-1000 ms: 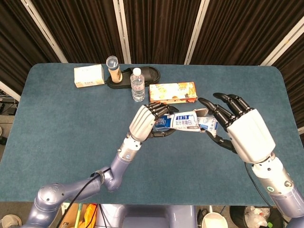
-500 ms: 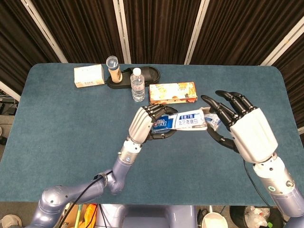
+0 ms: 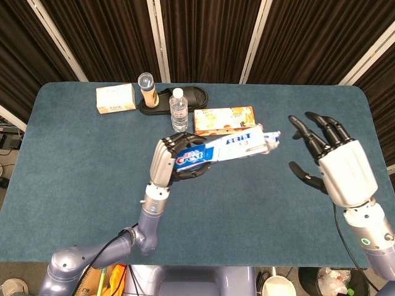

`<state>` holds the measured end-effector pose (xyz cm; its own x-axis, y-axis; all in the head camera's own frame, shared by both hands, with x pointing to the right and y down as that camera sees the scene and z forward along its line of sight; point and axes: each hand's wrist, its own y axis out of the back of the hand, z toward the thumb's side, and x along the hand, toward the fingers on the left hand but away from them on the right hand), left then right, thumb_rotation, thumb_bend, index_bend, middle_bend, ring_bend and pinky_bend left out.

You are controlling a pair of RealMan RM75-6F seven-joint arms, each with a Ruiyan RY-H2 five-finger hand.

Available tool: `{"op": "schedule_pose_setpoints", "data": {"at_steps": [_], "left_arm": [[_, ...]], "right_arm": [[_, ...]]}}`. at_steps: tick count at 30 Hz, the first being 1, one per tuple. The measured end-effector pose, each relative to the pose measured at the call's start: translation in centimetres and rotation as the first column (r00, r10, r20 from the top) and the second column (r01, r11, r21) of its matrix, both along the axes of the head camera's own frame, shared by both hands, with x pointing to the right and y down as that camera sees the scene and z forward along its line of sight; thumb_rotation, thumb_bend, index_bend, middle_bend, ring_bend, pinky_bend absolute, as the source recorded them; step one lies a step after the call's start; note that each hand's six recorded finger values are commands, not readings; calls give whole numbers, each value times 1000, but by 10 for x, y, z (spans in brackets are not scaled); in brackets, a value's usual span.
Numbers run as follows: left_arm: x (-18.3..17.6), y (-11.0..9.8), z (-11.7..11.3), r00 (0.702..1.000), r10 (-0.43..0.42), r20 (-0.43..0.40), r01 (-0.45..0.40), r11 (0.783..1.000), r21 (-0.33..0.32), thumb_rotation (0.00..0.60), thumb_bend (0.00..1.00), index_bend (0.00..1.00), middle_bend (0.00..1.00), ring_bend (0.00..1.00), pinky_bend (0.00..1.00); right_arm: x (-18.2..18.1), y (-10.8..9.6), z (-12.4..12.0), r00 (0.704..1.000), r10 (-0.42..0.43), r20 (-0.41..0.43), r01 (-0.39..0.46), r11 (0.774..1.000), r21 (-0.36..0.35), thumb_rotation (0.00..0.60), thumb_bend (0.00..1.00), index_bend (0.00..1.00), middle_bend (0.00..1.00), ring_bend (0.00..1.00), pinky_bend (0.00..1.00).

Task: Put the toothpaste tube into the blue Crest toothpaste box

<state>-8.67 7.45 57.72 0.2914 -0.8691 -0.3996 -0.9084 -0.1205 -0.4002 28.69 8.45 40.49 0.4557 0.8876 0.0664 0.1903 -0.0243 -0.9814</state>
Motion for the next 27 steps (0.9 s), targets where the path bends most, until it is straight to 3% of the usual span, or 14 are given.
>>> {"op": "schedule_pose_setpoints", "data": {"at_steps": [6,13,18,27], "left_arm": [[-21,5,-7,999,-25,-42,27,999,39,600,410,342,505,477,581],[-52,15,-25,991,-52,-121,64,993,103,600,410,340,502,477,581],[-76,22,-51,972,-67,-225,105,981,161,600,410,335,498,470,581],[-105,40,-112,914,-36,-405,160,947,277,600,406,306,463,431,553]], "right_arm": [[24,-4,8,997,80,-3,-80,997,-4,600,246,22,427,168,238],[60,-9,23,978,206,-12,-206,978,-19,600,245,22,427,168,238],[71,-11,25,968,251,18,-251,968,-17,600,245,21,427,168,238],[64,-6,30,970,242,36,-241,970,-24,600,245,21,427,168,238]]}}
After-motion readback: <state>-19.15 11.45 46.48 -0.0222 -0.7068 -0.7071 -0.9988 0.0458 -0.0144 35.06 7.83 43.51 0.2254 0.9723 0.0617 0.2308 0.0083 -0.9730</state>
